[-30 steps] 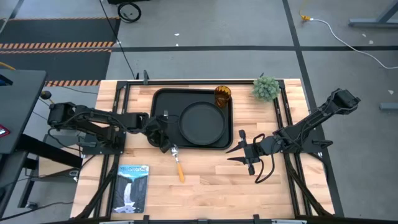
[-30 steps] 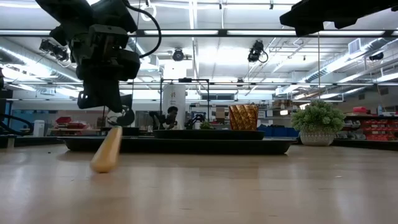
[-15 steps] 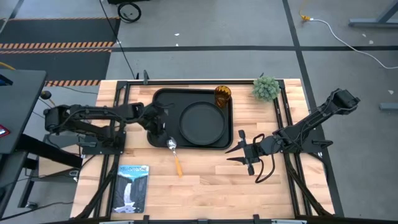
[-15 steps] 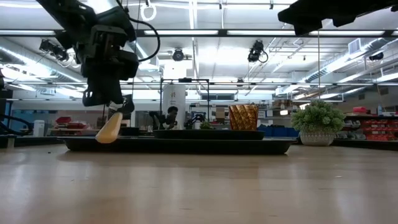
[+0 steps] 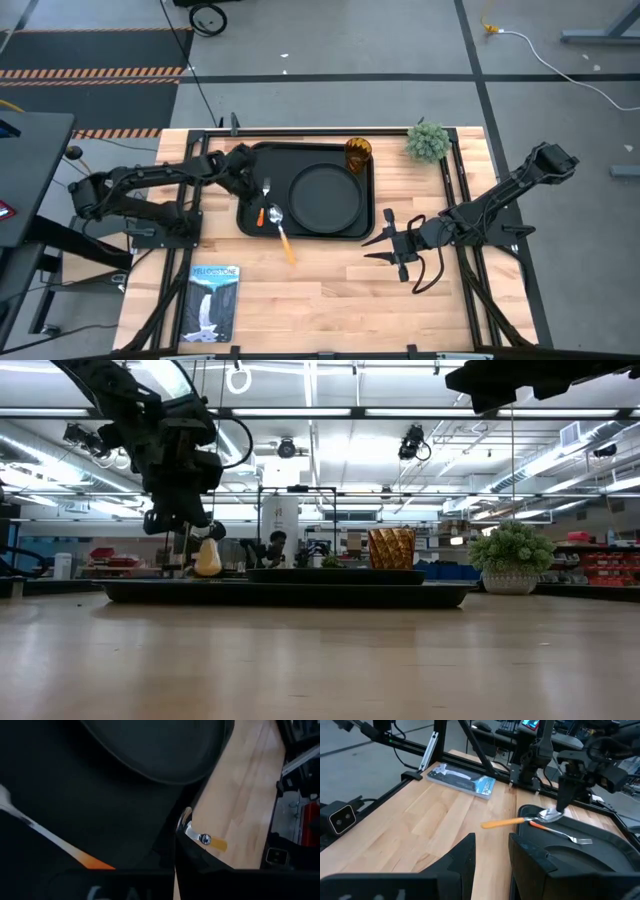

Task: Pick and place plate/cup/fork/spoon on tray
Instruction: Put the yellow spoon on the black serving tray beside the orange fork

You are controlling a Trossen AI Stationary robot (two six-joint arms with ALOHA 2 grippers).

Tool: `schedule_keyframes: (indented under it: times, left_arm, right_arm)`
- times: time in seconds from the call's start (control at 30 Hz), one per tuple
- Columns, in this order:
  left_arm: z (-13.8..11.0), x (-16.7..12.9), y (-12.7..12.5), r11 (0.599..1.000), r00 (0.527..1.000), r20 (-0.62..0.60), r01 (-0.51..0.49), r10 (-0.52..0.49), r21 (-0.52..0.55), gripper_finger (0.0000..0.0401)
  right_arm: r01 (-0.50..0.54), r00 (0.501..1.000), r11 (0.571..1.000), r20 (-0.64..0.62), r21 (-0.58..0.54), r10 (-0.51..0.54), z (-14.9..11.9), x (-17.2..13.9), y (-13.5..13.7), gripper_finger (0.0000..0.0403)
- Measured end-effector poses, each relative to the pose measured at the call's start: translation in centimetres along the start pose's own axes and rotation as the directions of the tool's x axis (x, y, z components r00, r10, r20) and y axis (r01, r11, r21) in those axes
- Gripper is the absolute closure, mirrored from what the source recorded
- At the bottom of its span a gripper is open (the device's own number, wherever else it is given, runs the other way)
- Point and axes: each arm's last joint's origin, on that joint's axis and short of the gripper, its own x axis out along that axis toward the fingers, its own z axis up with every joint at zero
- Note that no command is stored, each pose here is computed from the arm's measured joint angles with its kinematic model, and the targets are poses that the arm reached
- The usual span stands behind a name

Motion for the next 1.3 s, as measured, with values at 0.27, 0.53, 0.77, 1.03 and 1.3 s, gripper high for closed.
schedule_keyframes:
  times: [0.27,0.53,0.77,1.03,1.3]
  left_arm:
    - [1.8,-2.3,1.4,0.999,0.998,0.063,-0.03,0.029,0.017,0.0401]
    - [4.4,-5.5,1.8,0.995,0.994,0.054,-0.095,0.093,0.025,0.0401]
    - [7.3,-5.2,3.2,0.991,0.992,-0.007,-0.123,0.123,0.062,0.0401]
    - [10.1,-4.1,5.7,0.986,0.982,-0.117,-0.138,0.149,0.098,0.0401]
    - [12.2,-2.4,7.2,0.976,0.968,-0.193,-0.125,0.159,0.177,0.0401]
  right_arm:
    - [0.003,1.0,1.0,0.022,0.008,-0.004,0.2,0.0,0.0,0.028]
    - [0.004,1.0,1.0,0.03,0.02,-0.005,0.3,0.0,-0.1,0.028]
    - [0.015,1.0,1.0,0.025,0.021,-0.015,0.3,0.0,-0.1,0.028]
    - [0.039,0.999,0.998,0.026,0.047,-0.04,0.3,0.0,-0.2,0.028]
    - [0.065,0.998,0.995,0.02,0.073,-0.067,0.3,0.0,-0.2,0.028]
